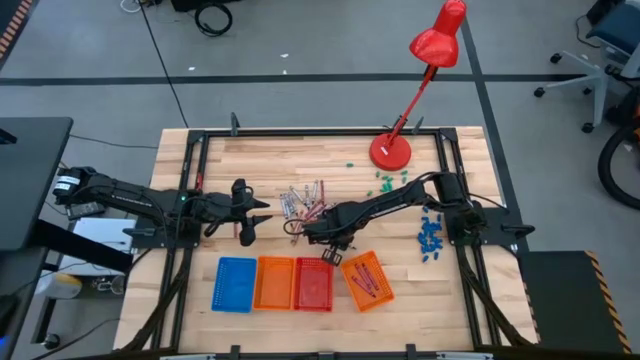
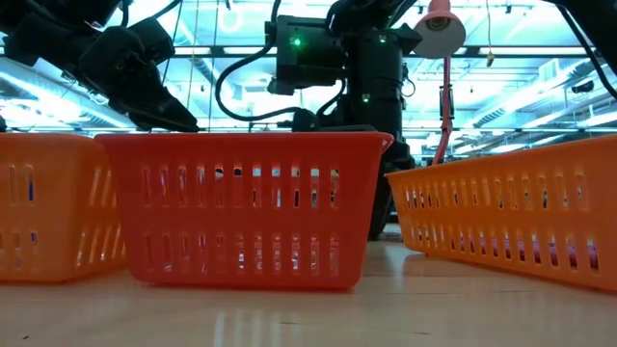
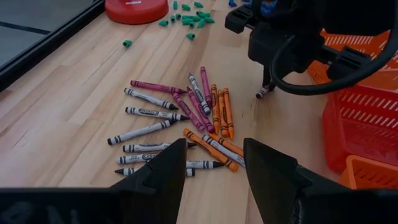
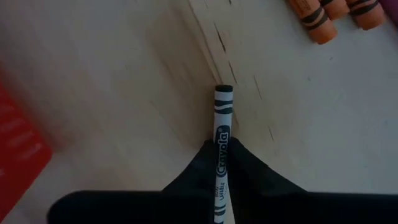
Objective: Sort crayons
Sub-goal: Put the black crayon into the red bin
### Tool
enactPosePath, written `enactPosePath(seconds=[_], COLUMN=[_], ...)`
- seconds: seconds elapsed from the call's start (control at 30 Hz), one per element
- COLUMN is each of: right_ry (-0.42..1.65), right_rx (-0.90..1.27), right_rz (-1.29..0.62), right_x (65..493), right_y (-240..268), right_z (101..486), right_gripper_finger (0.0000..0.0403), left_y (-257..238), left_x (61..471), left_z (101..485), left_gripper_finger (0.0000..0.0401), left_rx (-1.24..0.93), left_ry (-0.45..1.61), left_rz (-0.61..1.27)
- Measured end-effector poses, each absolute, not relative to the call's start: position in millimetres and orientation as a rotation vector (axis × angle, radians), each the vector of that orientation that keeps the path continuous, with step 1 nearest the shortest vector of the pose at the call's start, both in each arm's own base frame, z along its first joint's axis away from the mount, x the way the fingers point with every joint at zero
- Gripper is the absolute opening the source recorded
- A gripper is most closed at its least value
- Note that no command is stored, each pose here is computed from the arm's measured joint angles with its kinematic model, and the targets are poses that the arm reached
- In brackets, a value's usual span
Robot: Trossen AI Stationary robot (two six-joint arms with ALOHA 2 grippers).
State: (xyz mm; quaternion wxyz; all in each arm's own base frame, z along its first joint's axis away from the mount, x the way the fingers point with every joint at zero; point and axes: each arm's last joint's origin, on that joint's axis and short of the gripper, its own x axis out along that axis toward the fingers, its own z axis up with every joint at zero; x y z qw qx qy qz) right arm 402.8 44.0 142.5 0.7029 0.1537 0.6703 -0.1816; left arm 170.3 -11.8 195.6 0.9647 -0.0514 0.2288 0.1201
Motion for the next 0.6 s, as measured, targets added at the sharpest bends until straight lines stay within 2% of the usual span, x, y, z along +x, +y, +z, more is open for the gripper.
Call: enactPosePath(seconds=[0.17, 0.37, 0.6], right_ry=[1.483, 1.38, 1.149], right_rx=[0.312, 0.316, 0.353], right_rz=[-0.432, -0.425, -0.329], right_x=[398.7, 398.3, 403.7], right_y=[41.5, 40.9, 47.2], right_z=[150.1, 176.0, 216.0], right_gripper_finger=[0.0034, 0.0035, 0.0036], left_y=[-11.7, -11.7, -11.7], left_x=[170.3, 170.3, 170.3], left_z=[195.6, 195.5, 195.5], left_gripper_finger=[0.0173, 0.0173, 0.0173], left_rx=[-0.104, -0.104, -0.104], left_ry=[0.464, 0.464, 0.464], left_rz=[0.243, 0.243, 0.243])
